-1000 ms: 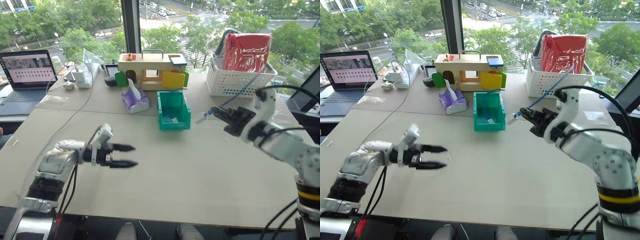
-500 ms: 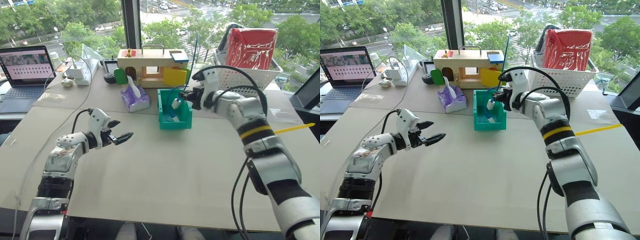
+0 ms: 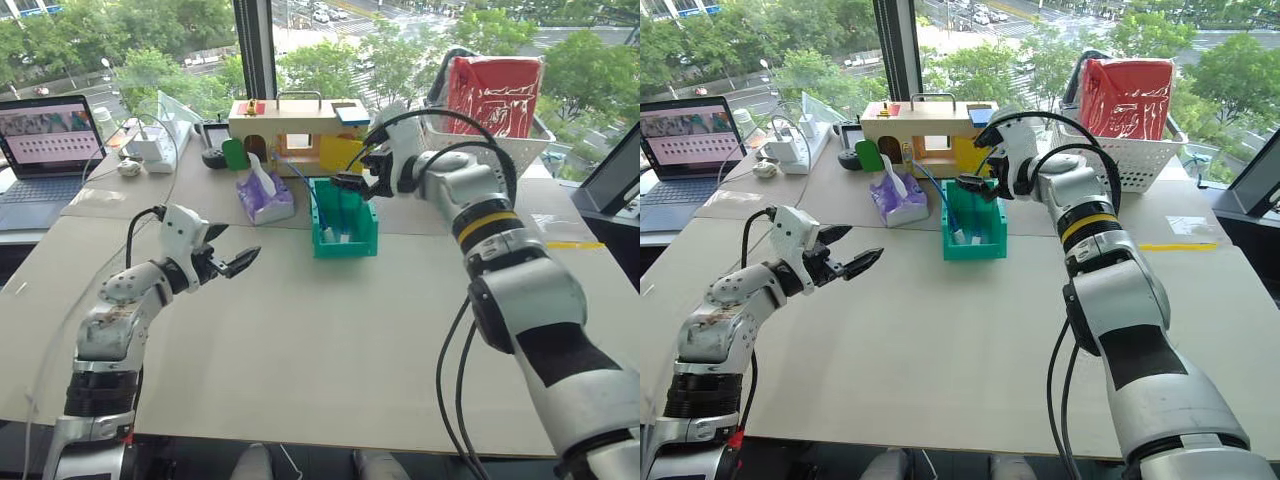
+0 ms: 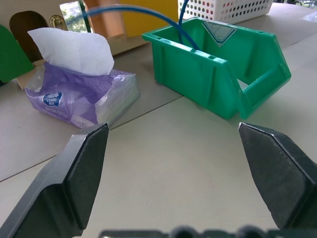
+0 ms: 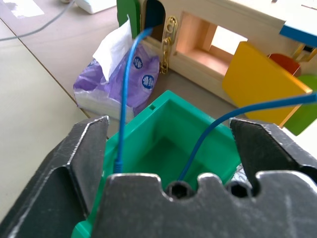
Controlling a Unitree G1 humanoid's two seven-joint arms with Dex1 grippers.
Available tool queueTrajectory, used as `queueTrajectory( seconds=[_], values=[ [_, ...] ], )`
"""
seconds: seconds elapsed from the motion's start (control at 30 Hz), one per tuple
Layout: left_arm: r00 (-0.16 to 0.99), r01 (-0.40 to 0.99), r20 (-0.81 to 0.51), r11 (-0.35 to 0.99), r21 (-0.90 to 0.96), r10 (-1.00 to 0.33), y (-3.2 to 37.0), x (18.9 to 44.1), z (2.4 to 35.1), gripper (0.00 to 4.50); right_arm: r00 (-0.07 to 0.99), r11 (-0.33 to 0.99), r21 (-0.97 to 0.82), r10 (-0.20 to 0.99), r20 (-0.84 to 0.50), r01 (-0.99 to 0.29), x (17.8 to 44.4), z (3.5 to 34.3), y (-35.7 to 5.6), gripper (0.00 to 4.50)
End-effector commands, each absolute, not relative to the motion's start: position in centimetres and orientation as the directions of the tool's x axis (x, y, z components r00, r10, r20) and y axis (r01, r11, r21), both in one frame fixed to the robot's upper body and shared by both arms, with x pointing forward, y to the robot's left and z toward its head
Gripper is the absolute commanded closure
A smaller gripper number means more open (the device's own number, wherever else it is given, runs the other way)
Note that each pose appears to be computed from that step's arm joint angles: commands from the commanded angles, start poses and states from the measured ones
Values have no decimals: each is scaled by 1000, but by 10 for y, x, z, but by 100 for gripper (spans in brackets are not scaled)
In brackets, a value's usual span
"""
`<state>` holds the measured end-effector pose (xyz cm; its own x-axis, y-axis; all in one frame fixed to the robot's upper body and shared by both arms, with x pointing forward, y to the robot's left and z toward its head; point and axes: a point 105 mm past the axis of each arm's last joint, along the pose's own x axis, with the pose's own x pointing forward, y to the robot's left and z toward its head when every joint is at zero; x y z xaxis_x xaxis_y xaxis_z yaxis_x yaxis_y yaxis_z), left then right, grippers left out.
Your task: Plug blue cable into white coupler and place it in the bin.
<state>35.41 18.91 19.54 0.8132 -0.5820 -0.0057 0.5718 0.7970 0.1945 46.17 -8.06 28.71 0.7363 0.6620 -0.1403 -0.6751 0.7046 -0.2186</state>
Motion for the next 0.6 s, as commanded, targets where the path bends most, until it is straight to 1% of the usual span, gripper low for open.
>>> queueTrajectory(
  seconds=[0.03, 0.1, 0.17, 0.23, 0.3, 0.37, 0.43, 0.5, 0.6],
  values=[
    [790, 586, 58, 780, 220, -610, 182, 347, 218, 0, 705, 681, -232, 708, -35, -695, 448, 332, -87, 1],
    [769, 611, 59, 759, 226, -637, 171, 348, 222, 0, 660, 647, -212, 751, 11, -732, 430, 344, -103, 1],
    [760, 618, 51, 746, 246, -647, 164, 349, 222, 0, 638, 632, -206, 769, 40, -748, 410, 344, -123, 1],
    [745, 637, 39, 727, 257, -666, 159, 350, 221, 0, 640, 634, -195, 767, 38, -748, 391, 326, -143, 1],
    [738, 645, 40, 723, 249, -673, 159, 350, 221, 0, 645, 638, -208, 763, 40, -742, 377, 312, -149, 1],
    [724, 663, 34, 709, 239, -689, 158, 351, 221, 0, 665, 658, -232, 745, 62, -716, 353, 281, -157, 1],
    [713, 675, 24, 695, 247, -701, 158, 354, 220, 0, 694, 680, -242, 719, 33, -692, 333, 251, -163, 1],
    [709, 680, 18, 691, 243, -705, 158, 357, 217, 0, 739, 721, -219, 674, 0, -657, 324, 228, -169, 1],
    [692, 705, -8, 674, 221, -722, 156, 361, 213, 0, 792, 769, -221, 610, -30, -601, 322, 208, -174, 1]
  ],
)
